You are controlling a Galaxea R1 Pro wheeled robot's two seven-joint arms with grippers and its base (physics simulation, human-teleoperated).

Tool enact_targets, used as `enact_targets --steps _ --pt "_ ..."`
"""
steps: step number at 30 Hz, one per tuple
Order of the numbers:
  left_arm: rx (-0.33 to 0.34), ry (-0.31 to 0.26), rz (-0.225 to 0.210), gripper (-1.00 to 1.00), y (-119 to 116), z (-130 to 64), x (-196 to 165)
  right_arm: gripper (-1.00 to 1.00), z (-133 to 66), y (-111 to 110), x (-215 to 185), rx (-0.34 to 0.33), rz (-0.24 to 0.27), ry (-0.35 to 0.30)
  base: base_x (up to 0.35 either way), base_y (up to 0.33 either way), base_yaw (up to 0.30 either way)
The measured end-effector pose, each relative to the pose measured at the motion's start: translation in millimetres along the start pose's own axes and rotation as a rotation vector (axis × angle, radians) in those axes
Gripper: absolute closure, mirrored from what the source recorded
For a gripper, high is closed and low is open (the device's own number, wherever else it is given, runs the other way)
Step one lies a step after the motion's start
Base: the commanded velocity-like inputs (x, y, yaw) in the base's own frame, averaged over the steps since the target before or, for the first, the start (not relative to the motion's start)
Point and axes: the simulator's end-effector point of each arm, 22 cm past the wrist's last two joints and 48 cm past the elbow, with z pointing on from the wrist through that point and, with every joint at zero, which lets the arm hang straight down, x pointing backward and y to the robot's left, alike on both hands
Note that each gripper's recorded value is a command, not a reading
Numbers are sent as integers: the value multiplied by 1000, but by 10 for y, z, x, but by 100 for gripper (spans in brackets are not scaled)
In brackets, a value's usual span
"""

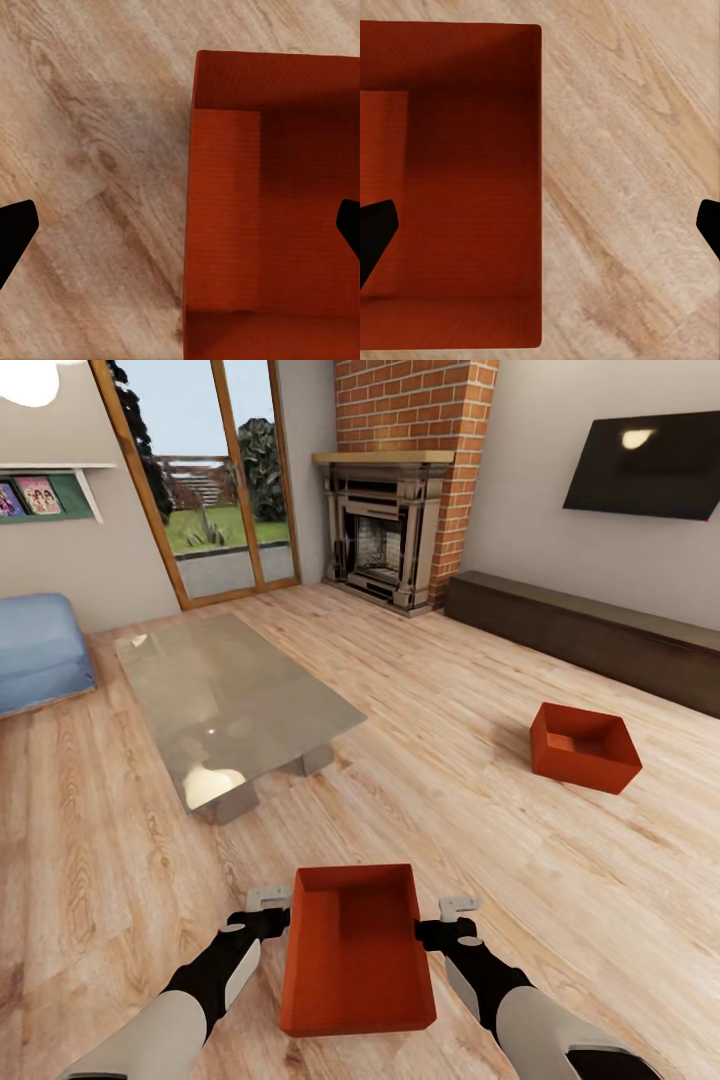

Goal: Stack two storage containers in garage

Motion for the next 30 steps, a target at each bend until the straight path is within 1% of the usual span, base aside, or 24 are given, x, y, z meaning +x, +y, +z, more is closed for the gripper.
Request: enact_targets --steps 11,18,30 --pt "0 12 -1 -100 4 164 182 -100 161 -20 121 3 3 -1 0 0 0" --pt "2 15 6 -100 -7 268 285 -100 261 14 201 -2 4 -2 0 0 0" --pt "0 15 6 -100 8 448 431 -100 437 42 347 -5 10 -2 0 0 0"
